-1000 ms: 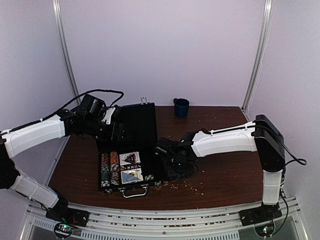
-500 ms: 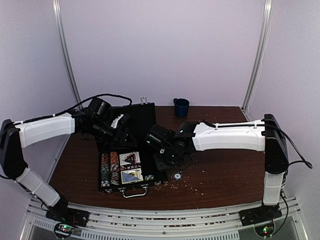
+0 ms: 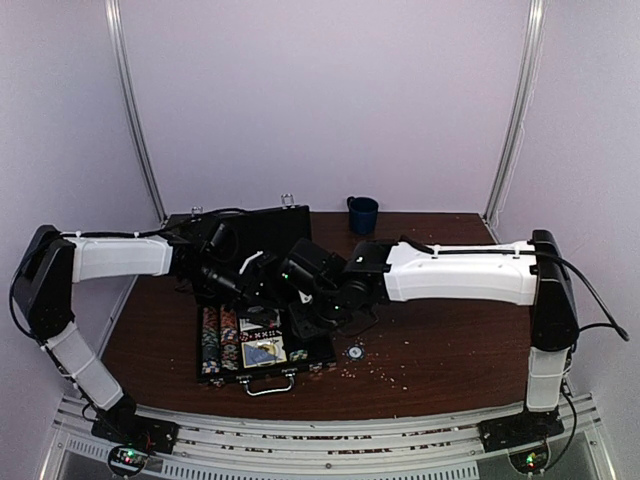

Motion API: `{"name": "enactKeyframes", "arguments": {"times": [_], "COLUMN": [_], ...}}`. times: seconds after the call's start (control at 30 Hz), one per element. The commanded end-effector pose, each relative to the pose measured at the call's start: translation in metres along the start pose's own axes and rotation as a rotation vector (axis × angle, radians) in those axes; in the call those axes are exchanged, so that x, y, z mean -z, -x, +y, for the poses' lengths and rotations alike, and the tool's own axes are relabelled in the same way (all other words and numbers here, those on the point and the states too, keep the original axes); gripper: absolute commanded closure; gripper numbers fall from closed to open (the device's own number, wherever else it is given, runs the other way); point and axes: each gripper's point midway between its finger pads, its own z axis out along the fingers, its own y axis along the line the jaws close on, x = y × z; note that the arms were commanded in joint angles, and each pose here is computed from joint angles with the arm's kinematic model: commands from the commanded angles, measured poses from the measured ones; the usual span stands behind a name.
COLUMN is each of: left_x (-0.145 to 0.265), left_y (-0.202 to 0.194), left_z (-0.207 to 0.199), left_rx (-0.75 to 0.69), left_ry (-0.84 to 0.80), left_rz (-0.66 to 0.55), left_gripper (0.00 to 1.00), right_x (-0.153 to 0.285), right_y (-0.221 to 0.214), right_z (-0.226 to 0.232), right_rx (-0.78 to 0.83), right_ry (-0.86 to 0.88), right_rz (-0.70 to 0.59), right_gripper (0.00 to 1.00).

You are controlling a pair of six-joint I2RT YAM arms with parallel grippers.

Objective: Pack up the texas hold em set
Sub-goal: Pass from the right arm to the left

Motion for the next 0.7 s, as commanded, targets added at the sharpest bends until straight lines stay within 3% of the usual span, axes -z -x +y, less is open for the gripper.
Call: {"name": "enactKeyframes", "arguments": {"times": [0.0,0.5,0.67], "left_x": [-0.005,-0.014,-0.016], "left_y": [-0.002,0.005,0.004], "left_z": [-0.004,-0.008,-0.007], "left_rx": [-0.003,-0.004,-0.002], "left_ry": [-0.099,-0.184,-0.19], "left_rz": [0.038,0.094,0.101], "left_gripper": [0.44,0.45,0.56], "right_x": [0.011,0.003,-0.001], "right_y": [0.02,0.028,0.028], "right_z": [0.019,0.032,0.034], "right_rx": [0.004,0.033,0.044], "right_ry": [0.06,0.089,0.087], "right_rz": [-0.06,-0.053,-0.043], "right_gripper": [0.86,0.87,0.87]}}
